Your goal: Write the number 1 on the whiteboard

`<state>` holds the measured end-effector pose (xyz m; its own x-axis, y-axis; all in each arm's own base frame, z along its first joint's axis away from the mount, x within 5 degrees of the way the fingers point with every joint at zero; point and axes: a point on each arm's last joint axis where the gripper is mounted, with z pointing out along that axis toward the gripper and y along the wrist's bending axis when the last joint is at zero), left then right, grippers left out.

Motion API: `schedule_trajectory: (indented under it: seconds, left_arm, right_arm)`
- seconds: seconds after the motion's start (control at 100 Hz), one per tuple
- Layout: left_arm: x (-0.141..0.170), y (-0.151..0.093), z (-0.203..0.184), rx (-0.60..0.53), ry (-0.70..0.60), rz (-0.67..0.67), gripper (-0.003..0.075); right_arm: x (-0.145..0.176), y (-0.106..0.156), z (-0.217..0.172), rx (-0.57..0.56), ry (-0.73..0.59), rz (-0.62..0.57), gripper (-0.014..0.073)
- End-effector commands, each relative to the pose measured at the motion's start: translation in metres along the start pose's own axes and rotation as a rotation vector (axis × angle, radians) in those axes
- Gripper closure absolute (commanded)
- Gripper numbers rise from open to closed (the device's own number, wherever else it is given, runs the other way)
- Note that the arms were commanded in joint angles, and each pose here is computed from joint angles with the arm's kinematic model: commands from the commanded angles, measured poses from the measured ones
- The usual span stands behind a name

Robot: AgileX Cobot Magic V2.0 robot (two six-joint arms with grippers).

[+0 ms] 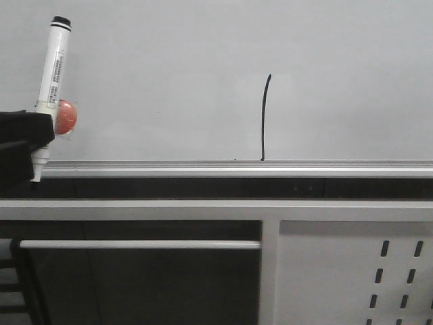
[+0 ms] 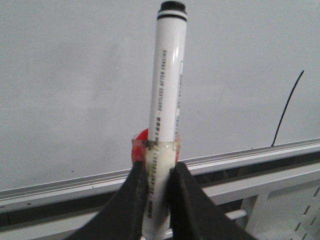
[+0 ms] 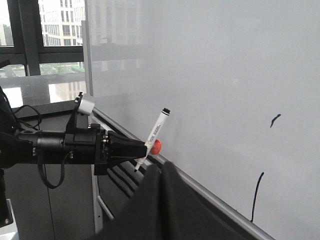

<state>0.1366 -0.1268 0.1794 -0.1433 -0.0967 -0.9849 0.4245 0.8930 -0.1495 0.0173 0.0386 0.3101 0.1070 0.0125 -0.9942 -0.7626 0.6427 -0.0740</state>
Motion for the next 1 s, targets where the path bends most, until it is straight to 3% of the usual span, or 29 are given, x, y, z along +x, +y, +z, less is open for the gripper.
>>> schedule_trajectory:
  seconds: [0.0,0.77,0.99]
  left_arm:
    - [-0.03,-0.004,0.002,-0.012,-0.272,-0.044,0.0738]
    - [-0.046,-0.018,0.017,0.006,-0.337,-0.005,0.0738]
    - [-0.055,-0.01,0.025,-0.021,-0.376,0.028,0.0738]
  right_arm:
    - [-0.011,-0.005,0.0,0.052,-0.068,0.001,0.0666]
    - [-0.011,-0.005,0.0,0.051,-0.067,0.001,0.0666]
    - [-0.011,-0.005,0.0,0.052,-0.068,0.001,0.0666]
